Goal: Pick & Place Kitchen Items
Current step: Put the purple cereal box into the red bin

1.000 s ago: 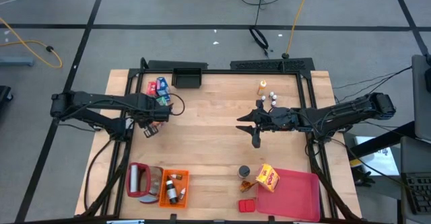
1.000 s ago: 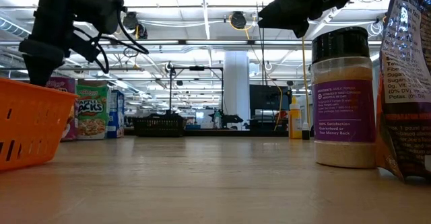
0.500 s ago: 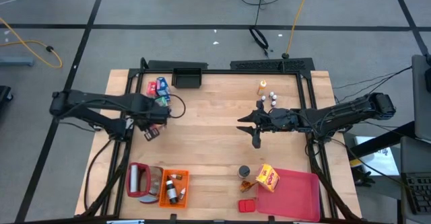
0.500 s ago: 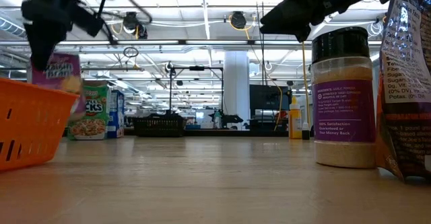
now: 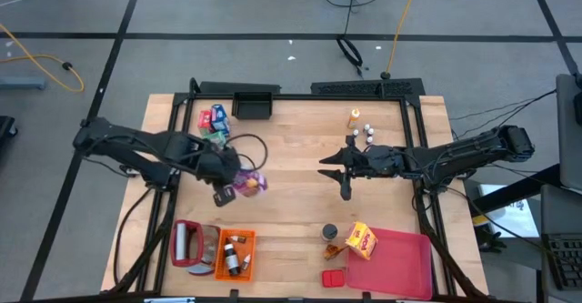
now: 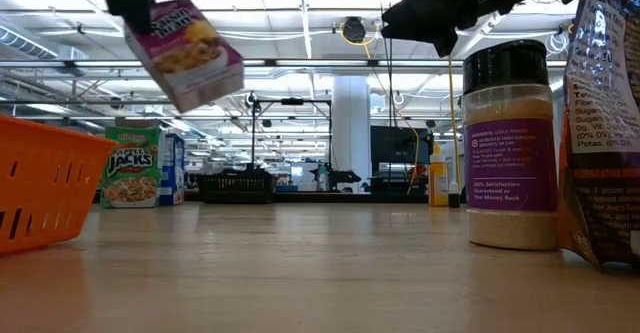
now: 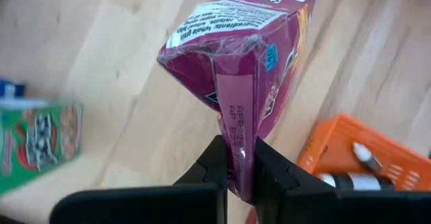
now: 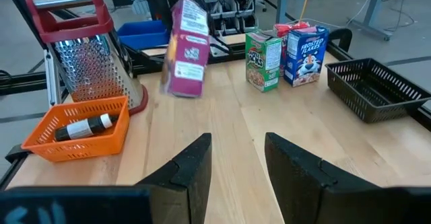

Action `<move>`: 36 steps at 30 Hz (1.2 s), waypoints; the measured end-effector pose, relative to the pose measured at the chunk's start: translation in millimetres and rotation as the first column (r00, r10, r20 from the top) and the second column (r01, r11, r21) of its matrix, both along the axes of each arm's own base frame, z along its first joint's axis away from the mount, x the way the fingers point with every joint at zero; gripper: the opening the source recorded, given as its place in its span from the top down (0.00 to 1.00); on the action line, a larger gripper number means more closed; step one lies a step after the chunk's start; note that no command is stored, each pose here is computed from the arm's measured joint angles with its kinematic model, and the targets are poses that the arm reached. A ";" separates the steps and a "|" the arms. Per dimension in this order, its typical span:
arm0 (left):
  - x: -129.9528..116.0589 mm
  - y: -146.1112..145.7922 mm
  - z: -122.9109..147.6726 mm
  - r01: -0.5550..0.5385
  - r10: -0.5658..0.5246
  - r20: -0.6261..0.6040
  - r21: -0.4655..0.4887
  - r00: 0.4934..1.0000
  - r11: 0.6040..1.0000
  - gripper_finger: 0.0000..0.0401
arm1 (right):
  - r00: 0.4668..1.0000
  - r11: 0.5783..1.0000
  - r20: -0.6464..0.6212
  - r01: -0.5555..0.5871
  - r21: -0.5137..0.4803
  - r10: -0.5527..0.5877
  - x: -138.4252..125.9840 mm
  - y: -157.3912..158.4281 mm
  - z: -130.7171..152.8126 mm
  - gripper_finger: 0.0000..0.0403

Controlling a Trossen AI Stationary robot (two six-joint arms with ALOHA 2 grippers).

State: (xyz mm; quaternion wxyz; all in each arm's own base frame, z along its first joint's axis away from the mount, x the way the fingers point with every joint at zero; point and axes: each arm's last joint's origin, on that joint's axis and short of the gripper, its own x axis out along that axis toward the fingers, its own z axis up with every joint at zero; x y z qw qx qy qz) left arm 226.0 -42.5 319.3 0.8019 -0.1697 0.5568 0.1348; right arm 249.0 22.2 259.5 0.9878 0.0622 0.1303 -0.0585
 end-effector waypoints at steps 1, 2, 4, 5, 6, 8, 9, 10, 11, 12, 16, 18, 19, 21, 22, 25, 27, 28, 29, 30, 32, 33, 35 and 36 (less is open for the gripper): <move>5.6 -0.8 -1.9 0.003 -0.003 -0.013 0.013 1.000 1.000 0.93 | 1.000 1.000 0.001 0.000 0.000 0.000 0.0 0.1 0.1 0.68; 11.6 -1.7 -4.7 0.009 -0.009 -0.029 0.022 1.000 1.000 0.93 | 1.000 1.000 0.010 0.000 0.002 0.000 0.3 0.1 1.0 0.68; 25.7 -3.7 -9.9 0.029 -0.027 -0.059 0.036 0.998 0.999 0.93 | 0.999 1.000 0.033 0.000 0.004 0.000 0.8 0.1 3.2 0.68; 32.8 -4.3 -11.7 0.042 -0.039 -0.069 0.043 0.997 0.998 0.93 | 0.999 1.000 0.039 -0.002 0.006 0.001 1.0 0.2 3.8 0.68; 40.3 -5.3 -13.8 0.060 -0.056 -0.081 0.050 0.995 0.997 0.93 | 0.999 1.000 0.043 -0.004 0.006 0.004 1.0 0.3 4.0 0.68; 55.5 -7.1 -16.8 0.099 -0.092 -0.100 0.064 0.991 0.993 0.93 | 0.999 1.000 0.042 -0.004 0.006 0.004 1.0 0.3 4.1 0.68; 63.4 -7.9 -17.7 0.118 -0.110 -0.105 0.073 0.988 0.990 0.93 | 0.999 1.000 0.043 -0.004 0.006 0.004 1.1 0.3 4.1 0.68; 71.1 -8.5 -18.0 0.135 -0.126 -0.107 0.083 0.986 0.987 0.93 | 0.999 1.000 0.043 -0.004 0.006 0.004 1.1 0.3 4.1 0.68; 79.1 -9.3 -18.0 0.154 -0.143 -0.108 0.097 0.984 0.983 0.93 | 0.999 1.000 0.040 -0.004 0.006 0.004 1.7 0.4 3.2 0.68; 86.3 -9.8 -17.0 0.172 -0.160 -0.105 0.114 0.982 0.979 0.93 | 0.999 1.000 0.040 -0.005 0.006 0.005 2.6 0.5 2.6 0.68; 111.8 -10.4 -11.2 0.236 -0.223 -0.090 0.187 0.971 0.954 0.93 | 0.999 1.000 0.040 -0.027 0.012 0.027 3.8 1.3 1.8 0.68; 121.6 -10.5 -7.1 0.260 -0.248 -0.079 0.222 0.965 0.940 0.93 | 0.999 1.000 0.031 -0.028 0.008 0.028 4.8 1.4 0.3 0.68; 126.1 -10.7 -5.1 0.267 -0.257 -0.074 0.239 0.964 0.934 0.93 | 0.999 1.000 0.025 -0.029 0.006 0.029 4.7 1.4 -0.4 0.68; 133.8 -11.1 -0.1 0.274 -0.269 -0.057 0.271 0.961 0.923 0.93 | 0.999 1.000 0.034 -0.029 0.005 0.029 4.7 1.4 0.5 0.68; 137.2 -11.2 1.8 0.273 -0.271 -0.050 0.288 0.961 0.918 0.93 | 0.999 1.000 0.037 -0.029 0.005 0.029 4.7 1.4 0.9 0.68; 145.2 -13.4 5.8 0.279 -0.287 -0.026 0.328 0.958 0.902 0.93 | 0.999 0.999 0.033 -0.033 -0.001 0.033 4.7 1.5 0.5 0.68; 149.7 -14.9 4.9 0.298 -0.314 -0.010 0.342 0.949 0.891 0.93 | 0.998 0.999 0.033 -0.048 -0.017 0.048 4.8 1.8 0.7 0.67; 150.4 -16.2 4.3 0.311 -0.327 -0.013 0.346 0.945 0.885 0.93 | 0.997 0.998 0.033 -0.064 -0.016 0.065 4.8 2.3 0.7 0.65; 150.4 -17.0 3.9 0.318 -0.334 -0.016 0.348 0.943 0.882 0.93 | 0.996 0.997 0.032 -0.077 -0.012 0.077 4.8 2.6 0.6 0.64; 150.3 -17.2 3.7 0.319 -0.334 -0.018 0.347 0.942 0.882 0.93 | 0.996 0.996 0.032 -0.088 -0.009 0.088 4.8 3.0 0.6 0.62; 153.1 -17.7 2.5 0.309 -0.329 -0.003 0.349 0.944 0.885 0.93 | 0.995 0.996 0.031 -0.090 -0.018 0.090 4.8 3.0 0.6 0.57; 154.2 -17.6 2.1 0.302 -0.324 0.001 0.358 0.946 0.883 0.93 | 0.995 0.995 0.030 -0.092 -0.025 0.093 4.8 3.0 0.6 0.55; 155.1 -17.4 1.6 0.295 -0.318 -0.001 0.380 0.948 0.877 0.93 | 0.995 0.995 0.029 -0.095 -0.035 0.096 4.8 3.0 0.5 0.50; 156.0 -17.3 2.1 0.289 -0.316 0.008 0.389 0.949 0.875 0.93 | 0.995 0.995 0.029 -0.095 -0.036 0.096 4.8 3.0 0.6 0.48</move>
